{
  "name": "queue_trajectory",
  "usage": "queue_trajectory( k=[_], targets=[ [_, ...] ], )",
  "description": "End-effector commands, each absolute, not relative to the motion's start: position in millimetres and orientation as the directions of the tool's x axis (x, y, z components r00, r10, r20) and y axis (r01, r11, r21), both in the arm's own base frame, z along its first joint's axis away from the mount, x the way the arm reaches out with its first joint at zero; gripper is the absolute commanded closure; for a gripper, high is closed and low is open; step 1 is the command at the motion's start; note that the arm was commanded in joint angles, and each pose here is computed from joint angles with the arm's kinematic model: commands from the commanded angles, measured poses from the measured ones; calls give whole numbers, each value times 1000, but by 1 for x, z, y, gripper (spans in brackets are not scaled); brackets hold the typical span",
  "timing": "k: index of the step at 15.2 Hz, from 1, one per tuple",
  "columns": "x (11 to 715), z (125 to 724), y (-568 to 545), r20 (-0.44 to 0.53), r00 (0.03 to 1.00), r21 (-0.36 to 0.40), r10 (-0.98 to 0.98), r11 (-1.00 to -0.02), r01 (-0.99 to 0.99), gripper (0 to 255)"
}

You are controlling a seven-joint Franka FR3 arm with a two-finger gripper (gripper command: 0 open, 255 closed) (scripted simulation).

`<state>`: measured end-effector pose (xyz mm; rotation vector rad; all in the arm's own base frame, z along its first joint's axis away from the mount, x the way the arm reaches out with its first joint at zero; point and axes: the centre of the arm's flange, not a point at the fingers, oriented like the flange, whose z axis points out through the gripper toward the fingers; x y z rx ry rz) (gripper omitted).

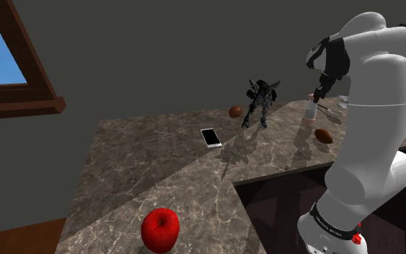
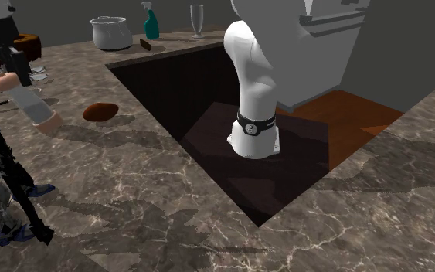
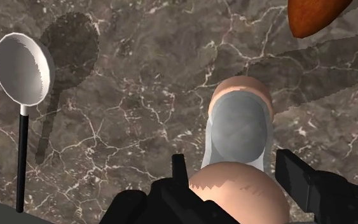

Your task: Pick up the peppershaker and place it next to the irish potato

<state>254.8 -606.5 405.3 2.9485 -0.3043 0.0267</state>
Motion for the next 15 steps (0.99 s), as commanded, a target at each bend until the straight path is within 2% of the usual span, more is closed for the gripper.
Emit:
queue_trajectory(
  k=[1,4,5,10,15],
  targets=[
    [255,405,-607,36,979,174,-201,-963,-204,255],
    [255,405,-607,36,979,174,-201,-963,-204,255],
    [255,405,-607,36,979,174,-201,-963,-204,0],
    [255,405,-607,36,979,174,-201,-963,-204,0],
    [255,454,-598,36,979,174,-201,-963,-204,0]
  ],
)
